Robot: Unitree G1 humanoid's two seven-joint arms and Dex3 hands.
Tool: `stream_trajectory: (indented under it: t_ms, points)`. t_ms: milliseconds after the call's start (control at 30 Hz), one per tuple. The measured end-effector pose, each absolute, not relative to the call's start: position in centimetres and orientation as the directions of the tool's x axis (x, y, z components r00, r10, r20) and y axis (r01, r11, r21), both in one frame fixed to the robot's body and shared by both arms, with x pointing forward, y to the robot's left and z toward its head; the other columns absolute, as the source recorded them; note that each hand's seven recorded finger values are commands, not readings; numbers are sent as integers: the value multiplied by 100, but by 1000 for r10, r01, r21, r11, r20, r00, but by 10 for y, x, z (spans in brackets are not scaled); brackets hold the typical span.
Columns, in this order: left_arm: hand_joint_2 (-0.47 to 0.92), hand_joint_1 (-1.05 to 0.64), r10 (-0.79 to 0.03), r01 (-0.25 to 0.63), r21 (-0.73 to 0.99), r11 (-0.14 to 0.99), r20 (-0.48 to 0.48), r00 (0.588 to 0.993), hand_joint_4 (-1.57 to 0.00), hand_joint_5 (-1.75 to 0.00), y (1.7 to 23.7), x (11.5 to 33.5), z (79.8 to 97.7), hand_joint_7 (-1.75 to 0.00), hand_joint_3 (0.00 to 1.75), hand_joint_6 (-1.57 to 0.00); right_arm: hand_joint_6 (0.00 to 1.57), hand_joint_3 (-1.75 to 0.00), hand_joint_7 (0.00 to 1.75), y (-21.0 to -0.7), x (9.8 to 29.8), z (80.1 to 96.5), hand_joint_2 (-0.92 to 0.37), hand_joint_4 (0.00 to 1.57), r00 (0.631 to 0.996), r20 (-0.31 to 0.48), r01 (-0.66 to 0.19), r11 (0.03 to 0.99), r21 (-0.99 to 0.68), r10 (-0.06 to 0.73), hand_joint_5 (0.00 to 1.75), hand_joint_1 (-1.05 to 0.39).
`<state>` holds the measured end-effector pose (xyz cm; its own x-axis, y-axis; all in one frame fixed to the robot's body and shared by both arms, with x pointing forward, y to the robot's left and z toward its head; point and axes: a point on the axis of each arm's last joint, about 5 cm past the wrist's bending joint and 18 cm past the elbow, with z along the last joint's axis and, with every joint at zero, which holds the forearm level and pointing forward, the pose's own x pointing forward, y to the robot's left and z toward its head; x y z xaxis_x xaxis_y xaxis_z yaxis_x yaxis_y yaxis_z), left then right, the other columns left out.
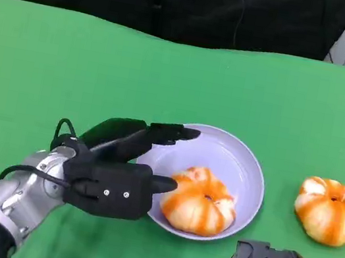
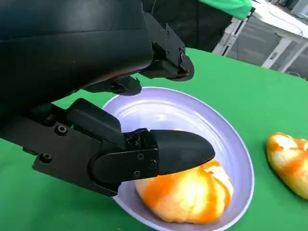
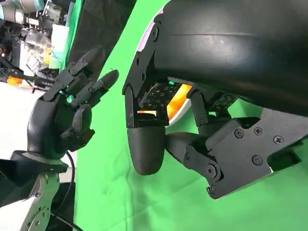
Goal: Grasp the bread from the table and place it into the plate.
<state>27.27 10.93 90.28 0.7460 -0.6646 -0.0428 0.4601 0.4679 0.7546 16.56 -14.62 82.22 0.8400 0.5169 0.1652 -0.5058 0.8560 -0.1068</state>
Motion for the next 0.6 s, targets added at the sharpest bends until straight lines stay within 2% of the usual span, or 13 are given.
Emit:
stream_trajectory:
  t_ms: [167, 600]
  points:
    - [92, -92, -678, 431, 759, 488, 19, 735, -46, -2, 109, 267, 911, -1, 70, -35, 89, -97, 115, -147, 165, 821, -62, 86, 842, 161, -503, 858, -106, 514, 142, -10]
    - [92, -92, -668, 402, 752, 523, 69, 741, -47, -1, 113, 261, 917, -1, 68, -35, 89, -96, 114, -146, 166, 821, -63, 87, 847, 161, -495, 862, -111, 507, 140, -9]
